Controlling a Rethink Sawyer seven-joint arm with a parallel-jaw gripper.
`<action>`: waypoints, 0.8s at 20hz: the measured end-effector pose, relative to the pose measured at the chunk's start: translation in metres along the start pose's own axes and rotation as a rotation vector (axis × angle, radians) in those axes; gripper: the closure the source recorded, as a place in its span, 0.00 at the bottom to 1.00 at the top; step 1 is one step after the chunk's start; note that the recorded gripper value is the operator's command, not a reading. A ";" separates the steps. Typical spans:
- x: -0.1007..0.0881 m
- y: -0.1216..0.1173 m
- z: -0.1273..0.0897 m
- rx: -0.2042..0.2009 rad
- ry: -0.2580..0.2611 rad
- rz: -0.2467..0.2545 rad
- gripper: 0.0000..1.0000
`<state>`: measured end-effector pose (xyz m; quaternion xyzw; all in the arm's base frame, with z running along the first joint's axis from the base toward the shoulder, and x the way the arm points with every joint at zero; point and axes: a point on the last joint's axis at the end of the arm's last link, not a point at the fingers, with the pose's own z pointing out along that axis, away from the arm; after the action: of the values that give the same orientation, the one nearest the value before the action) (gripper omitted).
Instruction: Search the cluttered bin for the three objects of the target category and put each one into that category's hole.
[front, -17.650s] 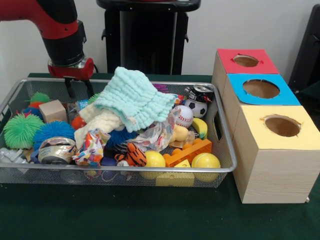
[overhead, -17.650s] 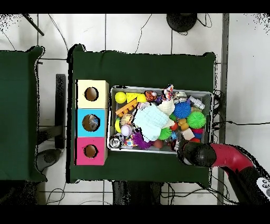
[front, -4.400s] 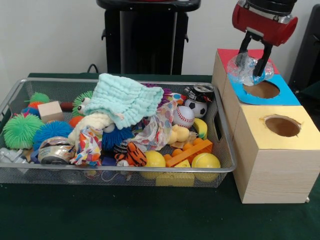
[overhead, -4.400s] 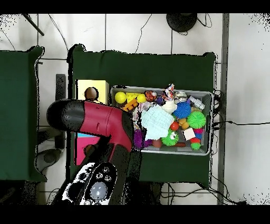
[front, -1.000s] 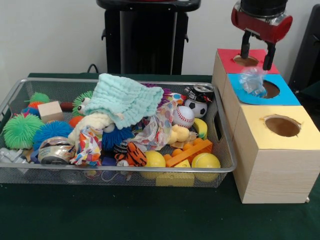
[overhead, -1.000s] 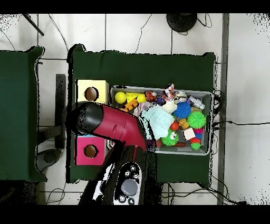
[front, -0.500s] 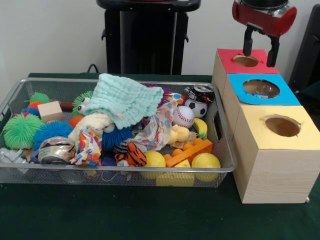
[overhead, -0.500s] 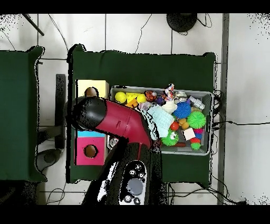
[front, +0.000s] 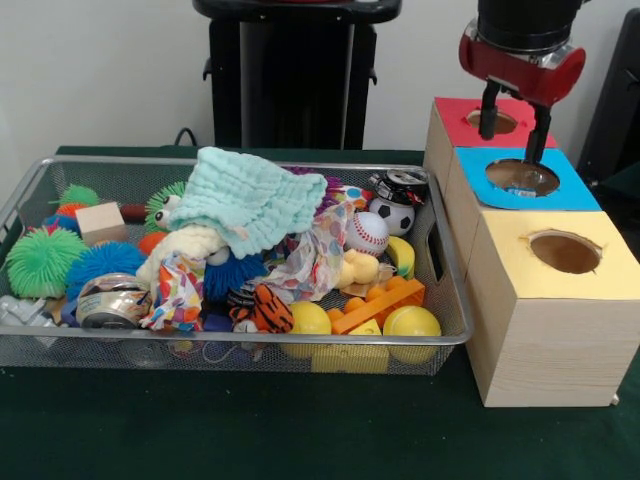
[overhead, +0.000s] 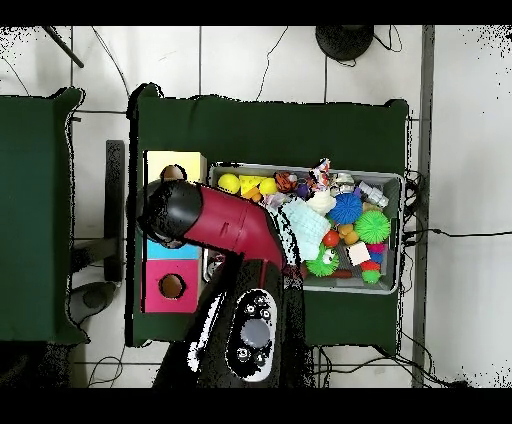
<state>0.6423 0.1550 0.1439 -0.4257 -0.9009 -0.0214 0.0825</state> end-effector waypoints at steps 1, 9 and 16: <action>-0.005 -0.002 0.002 0.009 -0.011 -0.008 0.00; -0.052 -0.022 -0.010 0.043 -0.097 -0.031 0.00; -0.103 -0.057 -0.035 0.032 -0.134 0.027 0.00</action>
<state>0.6674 0.0366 0.1633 -0.4368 -0.8988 0.0226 0.0291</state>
